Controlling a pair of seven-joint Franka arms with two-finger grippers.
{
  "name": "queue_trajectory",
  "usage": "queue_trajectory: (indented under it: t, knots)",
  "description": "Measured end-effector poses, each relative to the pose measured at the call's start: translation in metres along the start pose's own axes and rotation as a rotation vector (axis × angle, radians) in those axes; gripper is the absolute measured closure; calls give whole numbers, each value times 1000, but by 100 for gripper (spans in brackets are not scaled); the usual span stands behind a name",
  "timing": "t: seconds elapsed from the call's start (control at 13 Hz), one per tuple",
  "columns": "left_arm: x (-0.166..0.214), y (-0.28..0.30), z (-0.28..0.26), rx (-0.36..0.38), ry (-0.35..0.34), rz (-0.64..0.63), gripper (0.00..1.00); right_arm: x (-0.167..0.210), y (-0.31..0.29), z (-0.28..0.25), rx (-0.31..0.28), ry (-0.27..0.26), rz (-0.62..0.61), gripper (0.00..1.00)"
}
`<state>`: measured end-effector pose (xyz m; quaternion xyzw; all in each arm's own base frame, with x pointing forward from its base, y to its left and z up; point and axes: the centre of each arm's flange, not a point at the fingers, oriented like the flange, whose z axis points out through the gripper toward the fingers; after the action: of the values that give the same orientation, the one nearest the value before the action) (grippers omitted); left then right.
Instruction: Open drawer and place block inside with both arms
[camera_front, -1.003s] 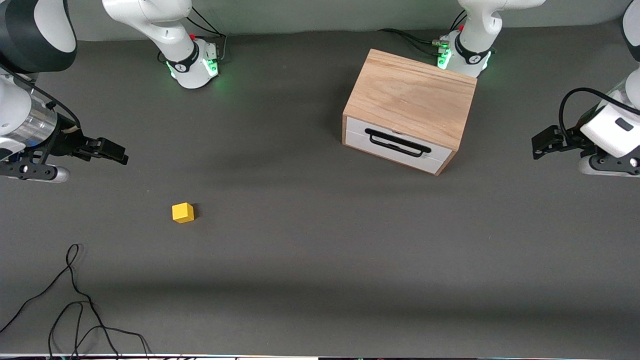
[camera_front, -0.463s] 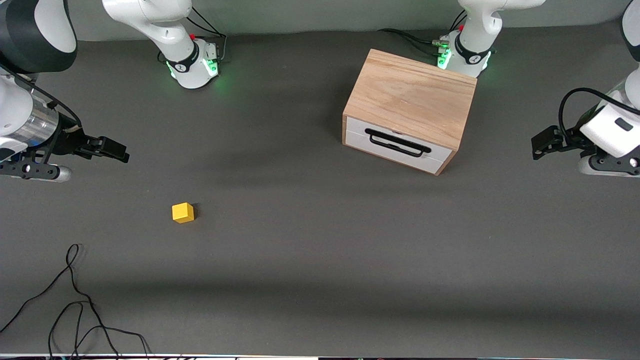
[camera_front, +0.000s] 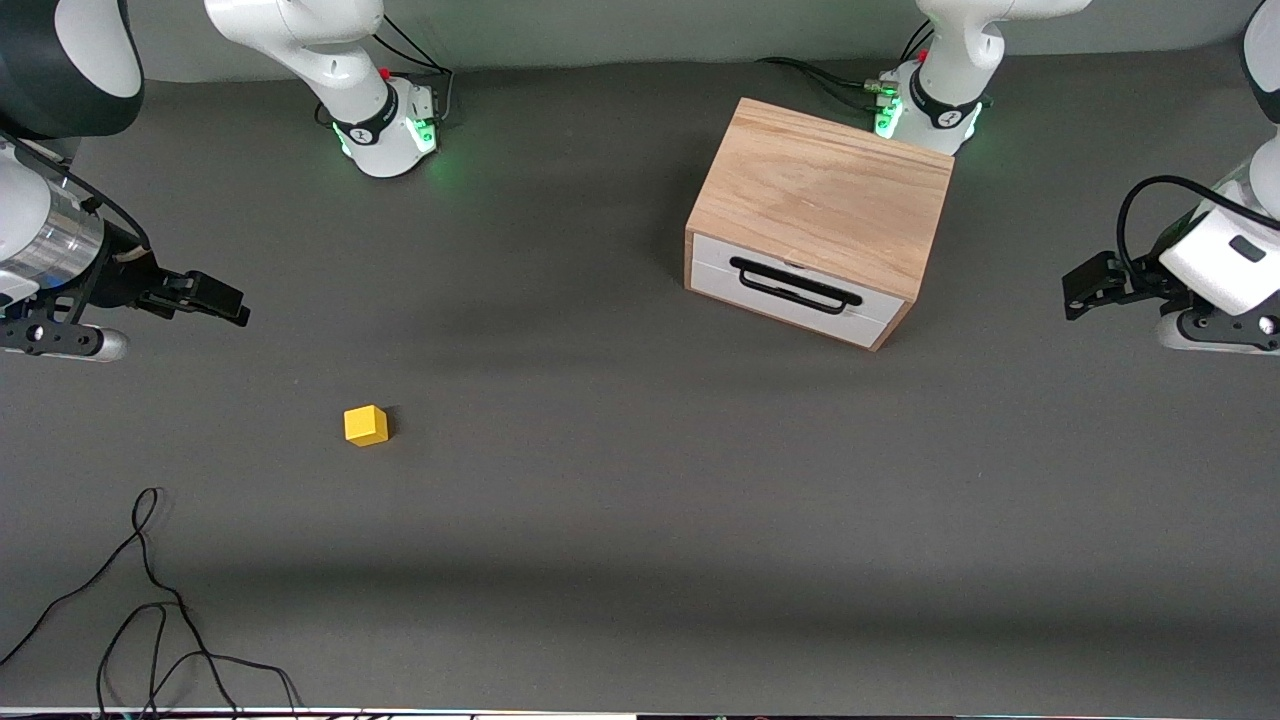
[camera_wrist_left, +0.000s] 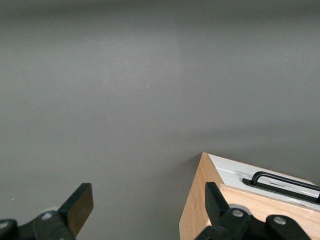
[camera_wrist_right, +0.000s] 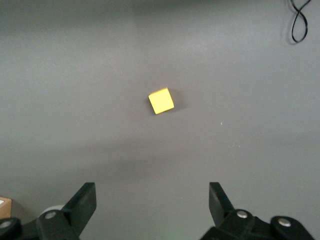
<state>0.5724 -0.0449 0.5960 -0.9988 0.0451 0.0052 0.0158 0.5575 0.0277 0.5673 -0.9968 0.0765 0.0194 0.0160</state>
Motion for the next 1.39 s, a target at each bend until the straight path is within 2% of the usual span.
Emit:
queue_trajectory:
  t: [0.54,1.39]
  knots:
    - [0,0,0,0,0,0,0,5,-1,-1,6,32,-1,0]
    - [0,0,0,-9,-1,-2,0,8,-2,9,3,15,-1,0]
